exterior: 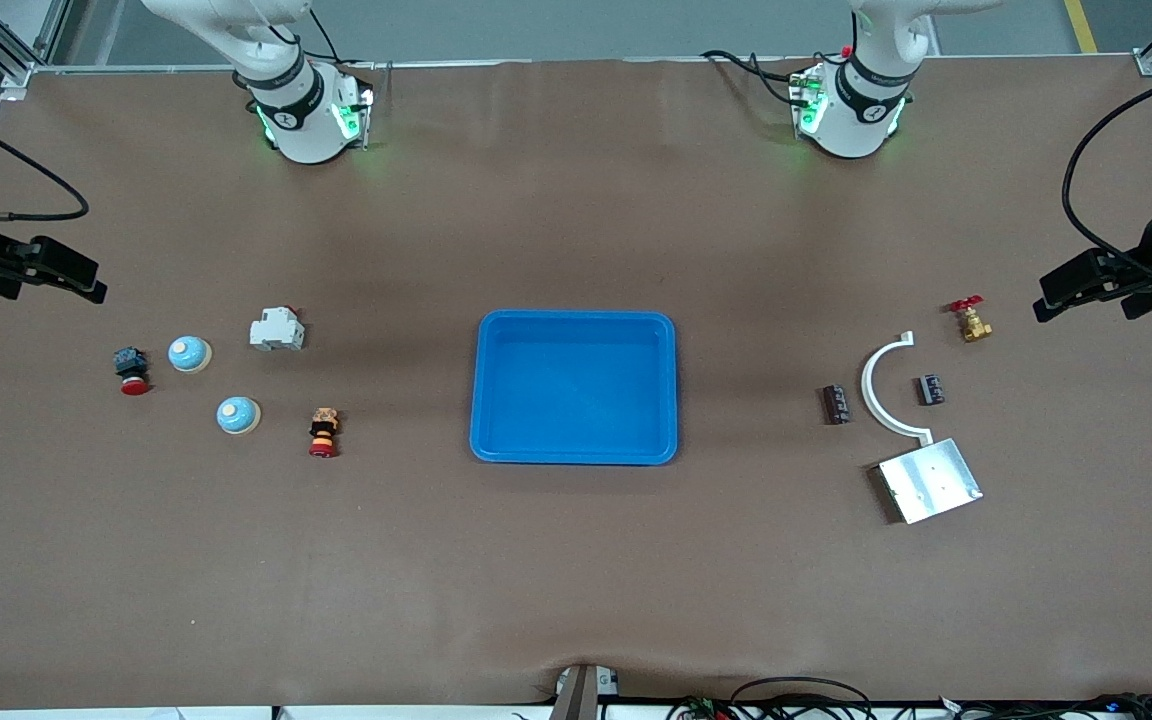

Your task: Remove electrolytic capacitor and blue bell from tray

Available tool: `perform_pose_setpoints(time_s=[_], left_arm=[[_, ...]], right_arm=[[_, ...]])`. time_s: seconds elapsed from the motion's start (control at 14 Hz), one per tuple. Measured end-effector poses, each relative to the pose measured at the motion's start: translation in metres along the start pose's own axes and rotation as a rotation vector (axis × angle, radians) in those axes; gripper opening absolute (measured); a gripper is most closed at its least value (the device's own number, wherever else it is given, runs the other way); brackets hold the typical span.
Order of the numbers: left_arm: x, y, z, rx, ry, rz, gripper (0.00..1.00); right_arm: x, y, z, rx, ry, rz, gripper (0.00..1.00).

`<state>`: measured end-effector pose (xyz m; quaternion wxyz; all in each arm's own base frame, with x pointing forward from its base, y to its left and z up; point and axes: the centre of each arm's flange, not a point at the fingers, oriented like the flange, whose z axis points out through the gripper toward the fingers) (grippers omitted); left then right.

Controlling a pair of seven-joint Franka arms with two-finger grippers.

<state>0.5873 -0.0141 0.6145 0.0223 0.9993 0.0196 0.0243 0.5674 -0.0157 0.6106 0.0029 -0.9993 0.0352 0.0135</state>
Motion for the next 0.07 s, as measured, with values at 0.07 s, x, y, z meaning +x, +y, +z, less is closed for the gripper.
perform_pose_setpoints(time_s=[0.07], left_arm=[[0.0, -0.0001, 0.0, 0.0, 0.0, 0.0, 1.0]], right_arm=[[0.0001, 0.0021, 0.0, -0.001, 0.0, 0.004, 1.0]])
